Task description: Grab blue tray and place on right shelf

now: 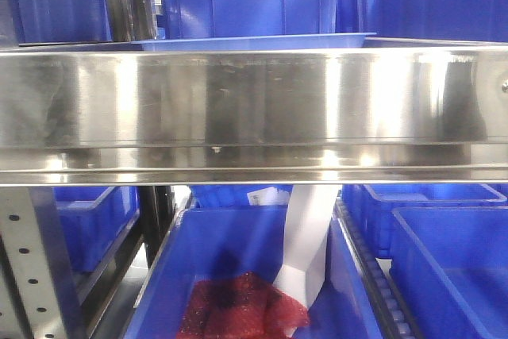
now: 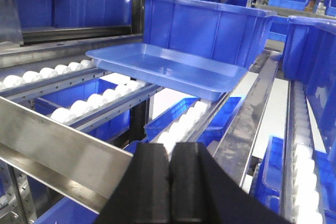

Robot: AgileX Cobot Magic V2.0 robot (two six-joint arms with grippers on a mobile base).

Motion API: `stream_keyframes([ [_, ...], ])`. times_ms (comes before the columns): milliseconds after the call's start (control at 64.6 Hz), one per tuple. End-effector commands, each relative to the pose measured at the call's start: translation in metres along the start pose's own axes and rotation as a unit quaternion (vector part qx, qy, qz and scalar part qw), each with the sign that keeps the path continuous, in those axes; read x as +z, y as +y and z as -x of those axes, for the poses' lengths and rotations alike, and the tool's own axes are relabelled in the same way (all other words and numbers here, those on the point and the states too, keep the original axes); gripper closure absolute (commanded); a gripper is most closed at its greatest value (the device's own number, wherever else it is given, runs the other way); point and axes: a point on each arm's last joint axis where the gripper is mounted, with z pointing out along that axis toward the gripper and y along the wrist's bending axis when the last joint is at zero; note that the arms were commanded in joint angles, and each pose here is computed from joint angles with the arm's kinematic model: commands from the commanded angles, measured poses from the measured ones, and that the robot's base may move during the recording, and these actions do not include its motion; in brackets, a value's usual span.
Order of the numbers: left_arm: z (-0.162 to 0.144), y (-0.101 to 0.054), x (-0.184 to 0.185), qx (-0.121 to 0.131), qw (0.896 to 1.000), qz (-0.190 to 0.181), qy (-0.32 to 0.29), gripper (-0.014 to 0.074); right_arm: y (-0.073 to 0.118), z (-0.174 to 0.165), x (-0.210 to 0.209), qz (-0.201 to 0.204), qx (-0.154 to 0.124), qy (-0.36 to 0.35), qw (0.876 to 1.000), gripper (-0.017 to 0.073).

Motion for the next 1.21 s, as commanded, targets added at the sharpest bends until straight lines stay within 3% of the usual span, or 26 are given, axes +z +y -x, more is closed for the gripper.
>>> stream_keyframes([
  [0, 0.015, -0.002, -0.002, -0.001, 0.999, -0.009, -0.048, 0.0642, 0.002, 0.017, -0.002, 0.01, -0.018, -0.058, 0.998, 0.0503],
  [402, 0.012, -0.002, -0.001, -0.007, 0.999, -0.006, -0.045, 0.0642, 0.002, 0.017, -0.002, 0.01, -0.018, -0.058, 0.998, 0.0503],
  [495, 0.006, 0.003, -0.005, -0.001, 0.998, 0.028, -0.054, 0.0642, 0.002, 0.017, -0.002, 0.01, -0.018, -0.058, 0.998, 0.0503],
  [634, -0.02, 0.012, -0.008, 0.001, 0.992, 0.109, -0.068, 0.0642, 0.002, 0.017, -0.002, 0.01, -0.018, -0.058, 0.998, 0.0503],
  [866, -0.077, 0.03, -0.001, 0.006, 0.966, 0.221, -0.135, 0.0642, 0.002, 0.017, -0.002, 0.01, -0.018, -0.058, 0.998, 0.0503],
  [1052, -0.118, 0.042, 0.008, 0.015, 0.952, 0.249, -0.176, 0.0642, 0.002, 0.017, -0.002, 0.01, -0.018, -0.058, 0.998, 0.0503],
  [1083, -0.12, 0.042, 0.009, 0.008, 0.957, 0.25, -0.148, 0.0642, 0.002, 0.017, -0.002, 0.01, -0.018, -0.058, 0.998, 0.0503],
  [1191, -0.121, 0.042, 0.009, 0.008, 0.957, 0.25, -0.147, 0.0642, 0.002, 0.017, -0.002, 0.01, -0.018, -0.058, 0.998, 0.0503],
])
